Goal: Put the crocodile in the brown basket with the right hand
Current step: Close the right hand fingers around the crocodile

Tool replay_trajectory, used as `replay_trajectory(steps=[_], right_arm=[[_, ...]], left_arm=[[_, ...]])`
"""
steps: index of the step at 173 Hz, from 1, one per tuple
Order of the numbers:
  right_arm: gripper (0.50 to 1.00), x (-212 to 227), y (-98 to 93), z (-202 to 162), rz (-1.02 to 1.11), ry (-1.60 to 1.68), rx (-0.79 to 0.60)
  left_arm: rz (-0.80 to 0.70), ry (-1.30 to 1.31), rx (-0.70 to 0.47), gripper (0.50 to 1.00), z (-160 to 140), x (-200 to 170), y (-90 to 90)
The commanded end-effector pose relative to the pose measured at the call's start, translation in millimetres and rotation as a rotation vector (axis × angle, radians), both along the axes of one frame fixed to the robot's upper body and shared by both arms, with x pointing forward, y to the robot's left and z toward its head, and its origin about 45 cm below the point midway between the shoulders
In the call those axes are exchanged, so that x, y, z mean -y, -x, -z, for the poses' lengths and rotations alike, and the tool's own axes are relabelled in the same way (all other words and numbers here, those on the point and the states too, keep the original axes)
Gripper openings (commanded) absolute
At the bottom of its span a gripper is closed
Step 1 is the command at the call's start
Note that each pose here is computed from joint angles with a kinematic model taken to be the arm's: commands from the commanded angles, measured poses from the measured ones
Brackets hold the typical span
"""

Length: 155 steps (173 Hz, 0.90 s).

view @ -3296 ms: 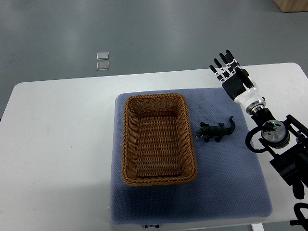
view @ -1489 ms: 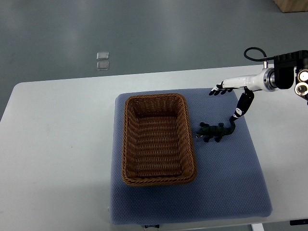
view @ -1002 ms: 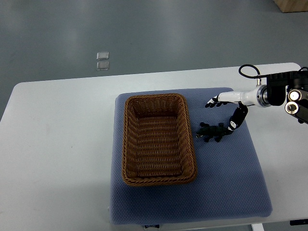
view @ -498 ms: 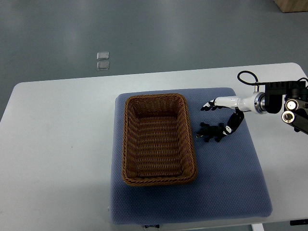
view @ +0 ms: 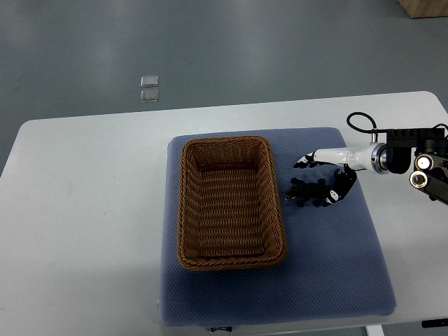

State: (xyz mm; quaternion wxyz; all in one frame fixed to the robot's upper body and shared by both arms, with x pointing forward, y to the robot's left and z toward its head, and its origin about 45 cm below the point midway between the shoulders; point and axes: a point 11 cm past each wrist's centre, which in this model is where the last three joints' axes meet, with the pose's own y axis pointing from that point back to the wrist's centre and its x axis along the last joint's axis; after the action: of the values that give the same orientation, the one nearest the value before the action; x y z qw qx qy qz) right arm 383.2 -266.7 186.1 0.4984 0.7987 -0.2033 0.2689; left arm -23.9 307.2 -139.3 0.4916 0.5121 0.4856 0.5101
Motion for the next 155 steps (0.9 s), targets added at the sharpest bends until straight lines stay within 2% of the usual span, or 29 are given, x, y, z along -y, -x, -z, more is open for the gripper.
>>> replay_trajectory(steps=[1,68,88,98,139,155], right_arm=[[0.917,2,-0.3,2,0.008,0.002,0.004],[0.854,7,-0.2,6,0.029,0.0,0.011],[0.825,7,2.2,10,0.02,0.007,0.006],[0.795,7,2.7,11,0.012,0.015,0.011],[0.756,-7,5.6,18,-0.019,0.003,0.001],[0.719,-7,5.4,19,-0.019,0.006,0.002]], left_arm=[[0.0,0.0,0.0,1.0,0,0,-0.2],[-0.001,-0.001,-0.001,1.0,0,0,0.7],[-0.001,-0.003,-0.001,1.0,0,0,0.7],[-0.001,-0.003,-0.001,1.0,0,0,0.7],[-0.001,-0.004,-0.001,1.0,0,0,0.7],[-0.001,-0.004,-0.001,1.0,0,0,0.7]])
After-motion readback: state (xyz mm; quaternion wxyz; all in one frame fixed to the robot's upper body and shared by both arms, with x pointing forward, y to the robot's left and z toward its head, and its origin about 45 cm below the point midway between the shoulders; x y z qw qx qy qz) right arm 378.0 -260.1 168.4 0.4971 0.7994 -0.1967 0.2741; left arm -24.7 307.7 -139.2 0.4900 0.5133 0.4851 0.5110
